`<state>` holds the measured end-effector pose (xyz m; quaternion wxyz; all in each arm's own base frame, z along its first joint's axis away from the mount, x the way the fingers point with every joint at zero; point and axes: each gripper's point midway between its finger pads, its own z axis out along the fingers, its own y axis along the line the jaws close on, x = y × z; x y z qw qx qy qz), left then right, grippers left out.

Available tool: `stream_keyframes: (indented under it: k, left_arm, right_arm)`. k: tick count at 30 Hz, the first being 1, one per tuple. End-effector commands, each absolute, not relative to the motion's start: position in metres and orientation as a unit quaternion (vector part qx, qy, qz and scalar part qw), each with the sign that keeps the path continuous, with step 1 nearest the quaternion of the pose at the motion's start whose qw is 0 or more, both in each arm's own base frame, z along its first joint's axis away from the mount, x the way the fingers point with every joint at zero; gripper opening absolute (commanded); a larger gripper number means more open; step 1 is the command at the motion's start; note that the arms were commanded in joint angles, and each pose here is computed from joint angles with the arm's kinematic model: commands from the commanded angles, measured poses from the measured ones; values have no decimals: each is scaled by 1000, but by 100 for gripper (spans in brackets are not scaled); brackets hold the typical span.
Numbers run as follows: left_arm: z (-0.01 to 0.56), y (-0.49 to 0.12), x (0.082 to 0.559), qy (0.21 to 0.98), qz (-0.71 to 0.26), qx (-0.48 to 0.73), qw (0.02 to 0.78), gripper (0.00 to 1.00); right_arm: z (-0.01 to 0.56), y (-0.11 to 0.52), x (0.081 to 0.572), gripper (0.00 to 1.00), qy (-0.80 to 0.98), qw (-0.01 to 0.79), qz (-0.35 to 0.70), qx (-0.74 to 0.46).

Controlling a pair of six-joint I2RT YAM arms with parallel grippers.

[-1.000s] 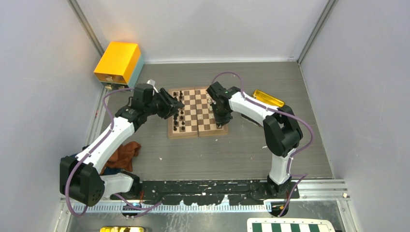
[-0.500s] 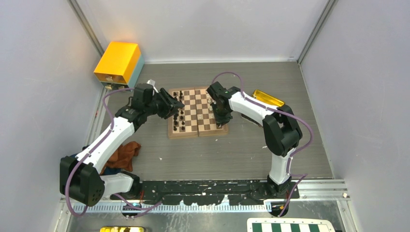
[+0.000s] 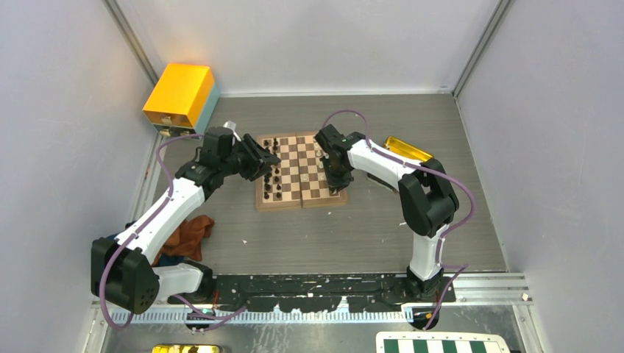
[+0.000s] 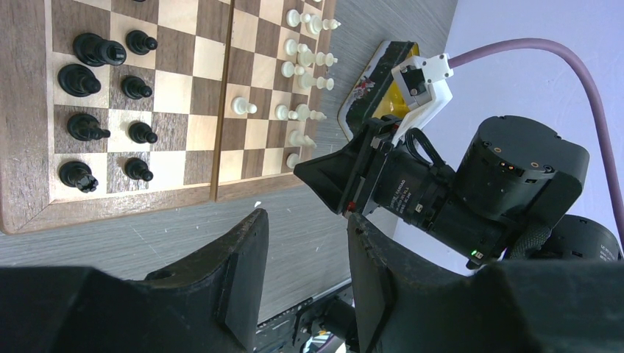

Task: Set up the chess pieces on the board
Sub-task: Place the chess piece on the chessboard.

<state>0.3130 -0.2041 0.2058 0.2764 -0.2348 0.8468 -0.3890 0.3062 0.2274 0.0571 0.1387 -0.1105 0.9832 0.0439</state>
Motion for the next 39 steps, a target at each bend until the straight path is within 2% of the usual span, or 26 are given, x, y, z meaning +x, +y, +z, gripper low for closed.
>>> stream_keyframes:
  k: [1, 12, 18, 22, 30, 39]
  left_arm:
    - [231, -205, 320, 832, -408, -216, 306, 45]
    - [231, -205, 319, 832, -409, -217, 305, 45]
    - [232, -206, 318, 832, -410, -216, 304, 45]
    - [233, -205, 318, 831, -411, -217, 305, 45]
    - [233, -206, 317, 829, -416, -221, 303, 45]
    - [234, -206, 317, 827, -418, -221, 303, 45]
  right_arm:
    - [62, 231, 314, 8, 981, 153, 51, -112]
    - [68, 232, 315, 22, 979, 159, 56, -111]
    - [70, 232, 314, 24, 979, 161, 58, -110]
    - [71, 231, 314, 24, 979, 160, 57, -110]
    - [79, 228, 311, 11, 979, 164, 55, -110]
    - [83, 226, 309, 10, 979, 164, 54, -111]
